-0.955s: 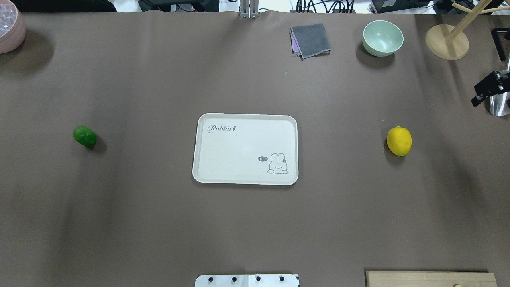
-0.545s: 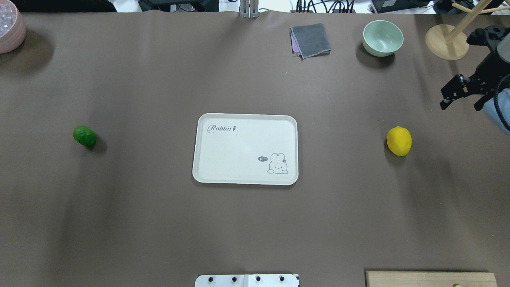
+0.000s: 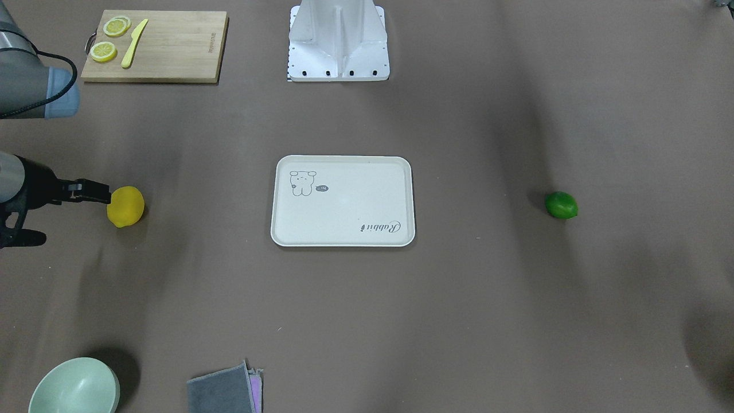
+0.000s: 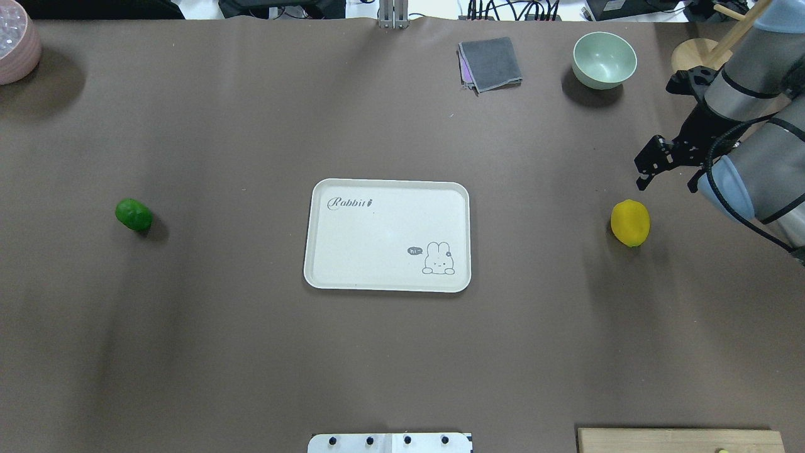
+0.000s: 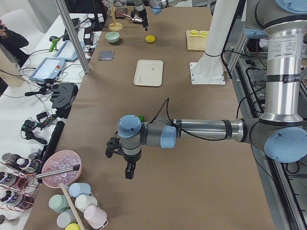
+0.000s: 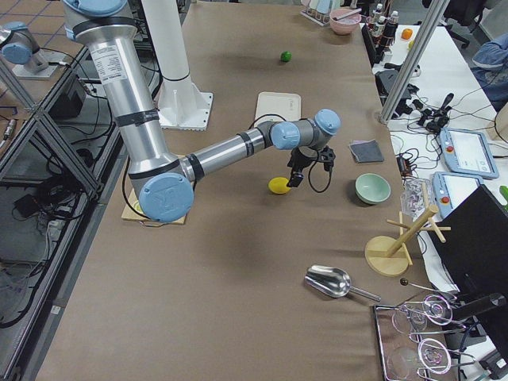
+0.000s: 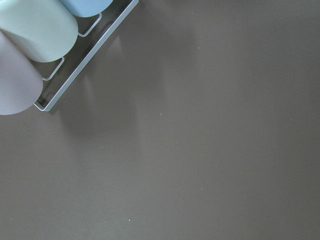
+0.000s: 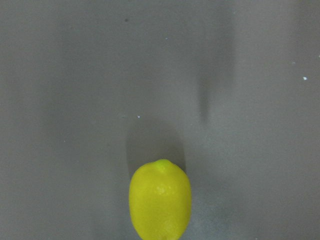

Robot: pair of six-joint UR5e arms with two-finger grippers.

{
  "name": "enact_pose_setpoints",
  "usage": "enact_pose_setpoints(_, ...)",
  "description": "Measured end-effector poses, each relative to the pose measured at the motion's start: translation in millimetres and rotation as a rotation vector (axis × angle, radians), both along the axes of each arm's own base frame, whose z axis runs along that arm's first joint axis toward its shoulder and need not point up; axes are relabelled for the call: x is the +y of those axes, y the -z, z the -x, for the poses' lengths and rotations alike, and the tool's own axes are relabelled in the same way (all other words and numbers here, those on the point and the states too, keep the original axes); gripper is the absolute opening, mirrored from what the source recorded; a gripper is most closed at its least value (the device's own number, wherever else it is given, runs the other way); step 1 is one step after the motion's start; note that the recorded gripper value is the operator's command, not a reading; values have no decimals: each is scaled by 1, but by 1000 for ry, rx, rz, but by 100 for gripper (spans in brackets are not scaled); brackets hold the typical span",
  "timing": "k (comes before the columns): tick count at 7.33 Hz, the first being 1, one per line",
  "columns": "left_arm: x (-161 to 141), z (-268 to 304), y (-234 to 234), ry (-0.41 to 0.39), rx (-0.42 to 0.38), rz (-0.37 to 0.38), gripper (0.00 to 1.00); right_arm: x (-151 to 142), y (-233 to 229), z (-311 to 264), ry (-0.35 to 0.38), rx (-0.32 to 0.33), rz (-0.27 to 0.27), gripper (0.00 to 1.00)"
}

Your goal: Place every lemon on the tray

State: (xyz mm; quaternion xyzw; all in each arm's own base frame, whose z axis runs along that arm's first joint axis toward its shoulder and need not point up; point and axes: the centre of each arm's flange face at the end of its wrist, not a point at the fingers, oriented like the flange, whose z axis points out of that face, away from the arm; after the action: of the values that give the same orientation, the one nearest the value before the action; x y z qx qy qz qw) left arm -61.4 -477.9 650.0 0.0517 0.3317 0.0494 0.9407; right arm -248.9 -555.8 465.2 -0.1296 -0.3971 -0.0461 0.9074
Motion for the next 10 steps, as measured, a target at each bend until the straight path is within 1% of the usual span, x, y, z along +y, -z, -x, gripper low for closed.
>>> enact_pose_setpoints(1,-3,-2,10,11,19,-5,98,2,1,15,24,-1,1,99)
enact_pose_setpoints(2,-7,-5,20,41,34,4,98,7,0,28,47,-2,0,99)
enact_pose_setpoints(3,-15,-15,32,65,45,13,98,11,-4,39,68,-2,-3,99)
enact_pose_setpoints(4,-26,-34,45,67,54,17,98,13,-9,44,83,-3,-6,99)
enact_pose_setpoints(5,-38,-58,60,61,62,25,98,13,-15,46,101,-5,-17,99)
enact_pose_setpoints(7,-58,-117,87,72,90,77,98,10,-23,46,121,-5,-29,99)
enact_pose_setpoints(9,-76,-198,113,40,105,135,98,7,-32,45,122,-3,-32,99)
enact_pose_setpoints(10,-85,-233,115,11,105,159,98,4,-36,46,121,-3,-34,99)
